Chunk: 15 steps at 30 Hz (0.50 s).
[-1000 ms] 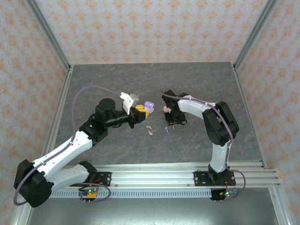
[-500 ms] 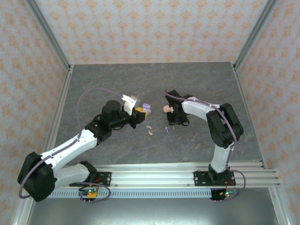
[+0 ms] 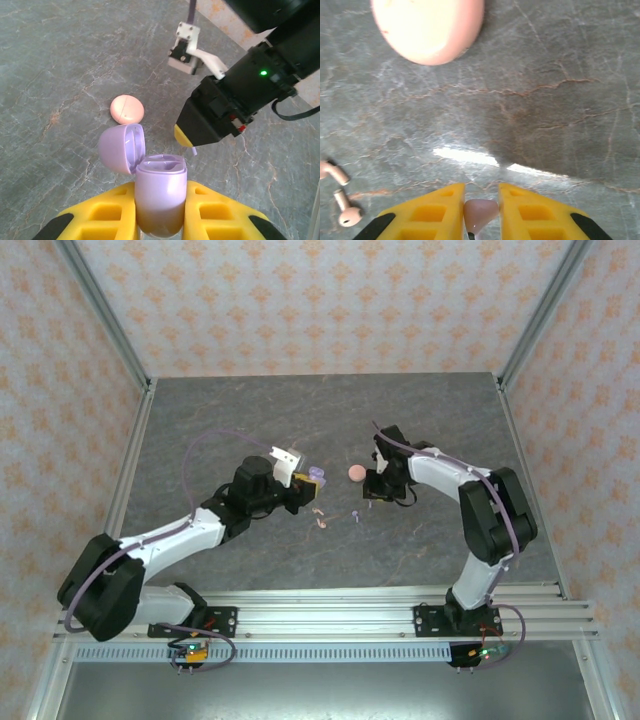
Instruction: Insert the wireless bluetooth earbuds into the charging case
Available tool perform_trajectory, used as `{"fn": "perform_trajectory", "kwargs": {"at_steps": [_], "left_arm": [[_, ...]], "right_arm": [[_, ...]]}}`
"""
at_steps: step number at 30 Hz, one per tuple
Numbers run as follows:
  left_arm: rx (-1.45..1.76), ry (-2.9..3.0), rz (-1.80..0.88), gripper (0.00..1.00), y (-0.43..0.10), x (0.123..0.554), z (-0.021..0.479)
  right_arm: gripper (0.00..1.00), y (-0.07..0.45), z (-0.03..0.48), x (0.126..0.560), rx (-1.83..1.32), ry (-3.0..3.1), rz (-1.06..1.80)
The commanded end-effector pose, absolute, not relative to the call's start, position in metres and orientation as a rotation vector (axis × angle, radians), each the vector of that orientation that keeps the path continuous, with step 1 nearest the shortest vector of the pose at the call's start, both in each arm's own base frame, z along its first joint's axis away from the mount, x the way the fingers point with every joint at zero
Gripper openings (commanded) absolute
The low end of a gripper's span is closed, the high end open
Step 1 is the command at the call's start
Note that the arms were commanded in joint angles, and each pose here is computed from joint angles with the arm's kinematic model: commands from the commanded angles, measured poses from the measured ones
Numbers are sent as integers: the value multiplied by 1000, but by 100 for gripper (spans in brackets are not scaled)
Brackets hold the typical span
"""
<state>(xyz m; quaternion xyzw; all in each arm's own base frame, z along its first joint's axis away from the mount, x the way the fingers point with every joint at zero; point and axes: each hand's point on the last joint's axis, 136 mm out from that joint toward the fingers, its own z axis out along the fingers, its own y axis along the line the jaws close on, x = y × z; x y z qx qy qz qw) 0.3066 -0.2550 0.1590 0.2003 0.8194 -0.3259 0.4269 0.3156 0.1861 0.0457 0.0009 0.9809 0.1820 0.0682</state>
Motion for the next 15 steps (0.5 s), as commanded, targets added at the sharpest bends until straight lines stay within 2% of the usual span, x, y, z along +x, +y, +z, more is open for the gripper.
{"fn": "perform_trajectory", "kwargs": {"at_steps": [1,15], "left_arm": [[470,1990,-834,20,-263,318,165],[499,1949,-921,20,-284,330,160]], "right_arm": [[23,197,66,322,29,2880,693],[24,227,132,335,2,2683,1011]]}}
